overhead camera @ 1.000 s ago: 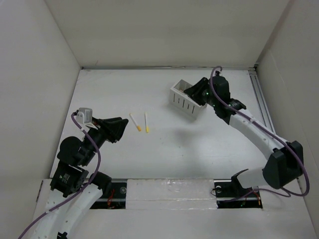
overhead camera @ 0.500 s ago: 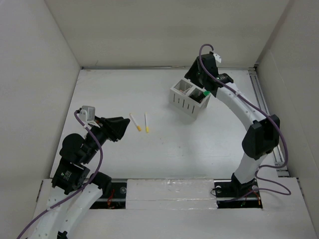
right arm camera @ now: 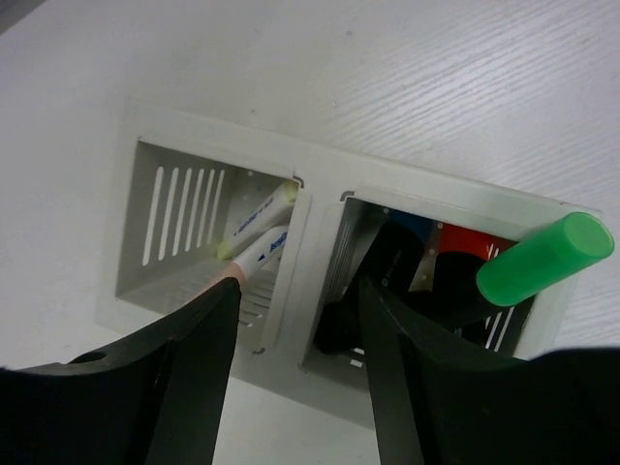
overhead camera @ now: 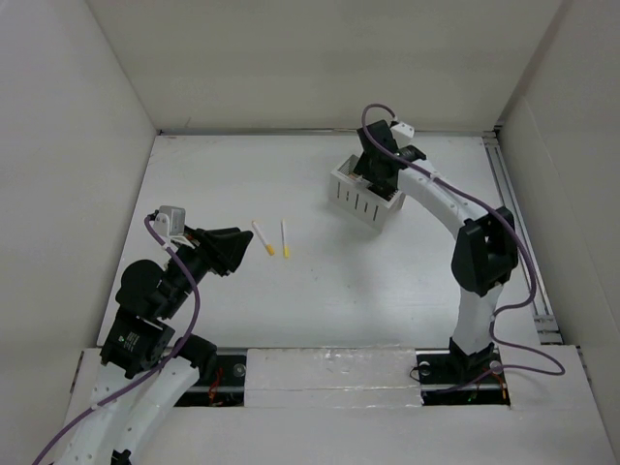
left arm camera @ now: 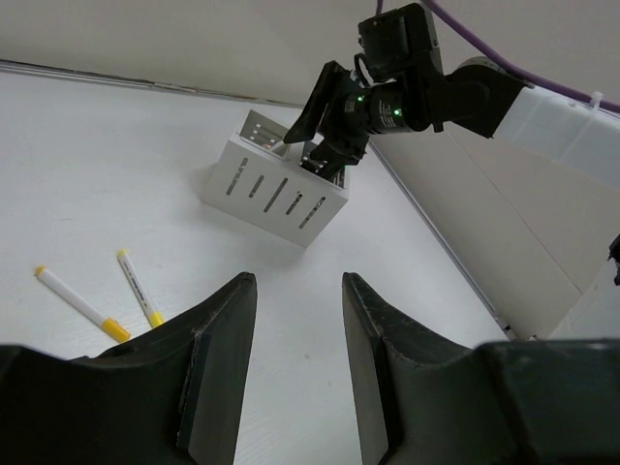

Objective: Organize the desk

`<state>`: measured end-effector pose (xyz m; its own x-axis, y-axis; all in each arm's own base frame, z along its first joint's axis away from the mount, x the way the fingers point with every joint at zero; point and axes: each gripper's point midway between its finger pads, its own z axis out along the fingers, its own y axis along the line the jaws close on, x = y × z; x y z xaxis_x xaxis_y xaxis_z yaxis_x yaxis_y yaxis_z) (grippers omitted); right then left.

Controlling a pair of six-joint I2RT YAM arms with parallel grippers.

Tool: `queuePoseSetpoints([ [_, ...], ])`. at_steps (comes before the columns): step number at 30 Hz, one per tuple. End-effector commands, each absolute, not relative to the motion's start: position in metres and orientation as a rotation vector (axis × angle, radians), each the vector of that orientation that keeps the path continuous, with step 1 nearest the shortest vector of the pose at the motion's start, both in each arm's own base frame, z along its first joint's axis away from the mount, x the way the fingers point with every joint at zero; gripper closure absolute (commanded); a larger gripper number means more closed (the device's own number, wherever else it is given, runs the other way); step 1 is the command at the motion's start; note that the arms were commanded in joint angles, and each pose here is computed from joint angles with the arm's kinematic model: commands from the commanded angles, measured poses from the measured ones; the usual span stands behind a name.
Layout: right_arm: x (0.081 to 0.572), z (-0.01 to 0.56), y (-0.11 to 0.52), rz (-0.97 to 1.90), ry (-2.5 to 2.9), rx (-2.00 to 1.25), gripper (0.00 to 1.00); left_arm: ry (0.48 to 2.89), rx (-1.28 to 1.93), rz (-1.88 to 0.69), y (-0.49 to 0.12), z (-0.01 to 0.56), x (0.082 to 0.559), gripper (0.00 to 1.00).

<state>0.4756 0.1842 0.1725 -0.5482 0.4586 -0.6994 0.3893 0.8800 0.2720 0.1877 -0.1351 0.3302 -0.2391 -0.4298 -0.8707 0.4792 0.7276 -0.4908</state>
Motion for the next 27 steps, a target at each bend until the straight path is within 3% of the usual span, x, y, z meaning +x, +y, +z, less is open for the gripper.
queuePoseSetpoints([
  [1, 0.48, 0.174, 0.181, 0.067, 2.197, 0.626, 0.42, 1.548, 0.063, -0.857, -0.137, 0.344, 0.188, 0.63],
  [5, 0.482, 0.161, 0.181, 0.042, 2.213, 0.629, 0.43, 1.549, 0.066, -0.862, -0.138, 0.344, 0.188, 0.63],
  [7, 0.484, 0.156, 0.179, 0.04, 2.223, 0.625, 0.49, 1.55, 0.066, -0.859, -0.137, 0.343, 0.188, 0.63],
  [8, 0.486, 0.153, 0.181, 0.045, 2.226, 0.613, 0.65, 1.548, 0.066, -0.86, -0.137, 0.343, 0.188, 0.63],
  [10, 0.488, 0.145, 0.174, 0.008, 2.249, 0.576, 0.84, 1.548, 0.065, -0.859, -0.137, 0.344, 0.188, 0.63],
  [11, 0.485, 0.141, 0.164, -0.065, 2.251, 0.561, 0.98, 1.548, 0.063, -0.858, -0.136, 0.343, 0.188, 0.63],
  [12, 0.484, 0.14, 0.16, -0.096, 2.251, 0.544, 1.0, 1.545, 0.062, -0.857, -0.136, 0.344, 0.187, 0.63],
  [18, 0.472, 0.14, 0.117, -0.232, 2.222, 0.421, 1.0, 1.547, 0.068, -0.863, -0.138, 0.344, 0.188, 0.63],
  [22, 0.474, 0.171, 0.091, -0.091, 2.142, 0.417, 0.99, 1.547, 0.062, -0.859, -0.136, 0.344, 0.188, 0.63],
  [27, 0.469, 0.17, 0.082, -0.026, 2.141, 0.318, 0.92, 1.552, 0.065, -0.86, -0.137, 0.342, 0.188, 0.63],
])
